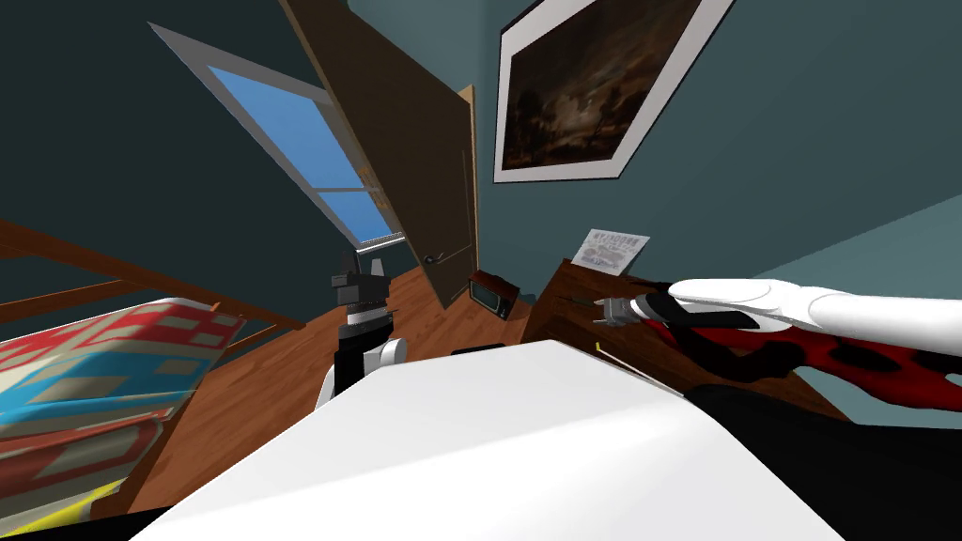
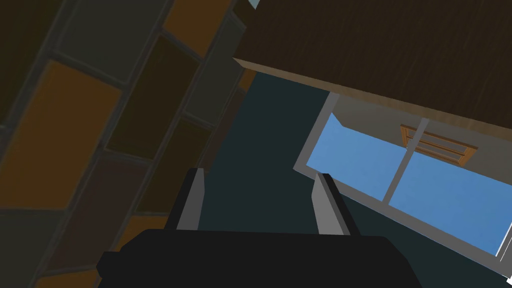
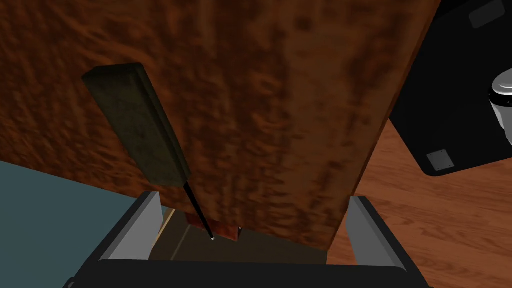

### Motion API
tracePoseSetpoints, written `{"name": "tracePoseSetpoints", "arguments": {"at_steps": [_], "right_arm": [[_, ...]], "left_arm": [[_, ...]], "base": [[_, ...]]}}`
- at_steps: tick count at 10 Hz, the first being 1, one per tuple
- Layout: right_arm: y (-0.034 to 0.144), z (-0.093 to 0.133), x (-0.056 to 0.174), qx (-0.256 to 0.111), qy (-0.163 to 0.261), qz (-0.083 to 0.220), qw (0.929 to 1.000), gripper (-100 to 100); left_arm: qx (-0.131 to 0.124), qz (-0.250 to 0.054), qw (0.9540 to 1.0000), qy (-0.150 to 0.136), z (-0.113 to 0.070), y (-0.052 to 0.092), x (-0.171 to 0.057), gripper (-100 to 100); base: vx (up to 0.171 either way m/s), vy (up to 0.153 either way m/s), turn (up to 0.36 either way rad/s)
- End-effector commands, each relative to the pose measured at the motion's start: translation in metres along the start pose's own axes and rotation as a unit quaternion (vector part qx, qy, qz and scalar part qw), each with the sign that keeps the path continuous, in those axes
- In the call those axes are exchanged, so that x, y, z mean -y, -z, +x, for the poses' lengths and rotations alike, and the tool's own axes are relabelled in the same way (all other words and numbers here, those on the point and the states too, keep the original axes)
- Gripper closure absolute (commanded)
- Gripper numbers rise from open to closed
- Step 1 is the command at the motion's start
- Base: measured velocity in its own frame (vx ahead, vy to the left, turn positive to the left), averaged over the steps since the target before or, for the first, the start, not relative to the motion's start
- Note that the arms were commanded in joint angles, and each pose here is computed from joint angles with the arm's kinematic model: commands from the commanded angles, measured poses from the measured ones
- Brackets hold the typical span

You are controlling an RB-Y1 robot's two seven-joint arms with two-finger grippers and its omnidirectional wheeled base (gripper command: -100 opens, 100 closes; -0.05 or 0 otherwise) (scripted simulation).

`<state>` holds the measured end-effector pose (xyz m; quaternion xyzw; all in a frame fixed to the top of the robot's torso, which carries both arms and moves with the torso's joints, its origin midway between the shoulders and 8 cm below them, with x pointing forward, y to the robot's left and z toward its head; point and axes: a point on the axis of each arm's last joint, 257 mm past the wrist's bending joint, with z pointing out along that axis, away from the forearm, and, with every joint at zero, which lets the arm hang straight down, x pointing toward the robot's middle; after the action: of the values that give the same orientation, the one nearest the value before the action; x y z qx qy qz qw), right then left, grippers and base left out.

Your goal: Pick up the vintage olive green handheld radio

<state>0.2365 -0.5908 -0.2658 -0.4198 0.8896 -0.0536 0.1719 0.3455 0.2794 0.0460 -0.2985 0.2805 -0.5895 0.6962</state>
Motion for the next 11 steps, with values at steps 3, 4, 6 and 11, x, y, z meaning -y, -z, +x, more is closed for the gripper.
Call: {"name": "tracePoseSetpoints", "arguments": {"at_steps": [3, 4, 6, 11], "right_arm": [[-0.001, 0.026, -0.008, -0.053, 0.022, -0.039, 0.9976, -100], [-0.002, 0.035, -0.014, -0.071, 0.028, -0.055, 0.9956, -100], [-0.003, 0.051, -0.027, -0.100, 0.038, -0.085, 0.9906, -100], [-0.003, 0.064, -0.042, -0.119, 0.043, -0.111, 0.9857, 0]], "left_arm": [[0.000, 0.000, 1.0000, 0.000, 0.000, 0.000, 0.000, 0], [0.000, 0.000, 1.0000, 0.000, 0.000, 0.000, 0.000, 0], [0.000, 0.000, 1.0000, 0.000, 0.000, 0.000, 0.000, 0], [0.000, 0.000, 1.0000, 0.000, 0.000, 0.000, 0.000, 0]], "base": [[0.119, 0.009, 0.139], [0.102, -0.019, 0.090], [0.132, -0.027, 0.158], [0.082, -0.044, 0.039]]}}
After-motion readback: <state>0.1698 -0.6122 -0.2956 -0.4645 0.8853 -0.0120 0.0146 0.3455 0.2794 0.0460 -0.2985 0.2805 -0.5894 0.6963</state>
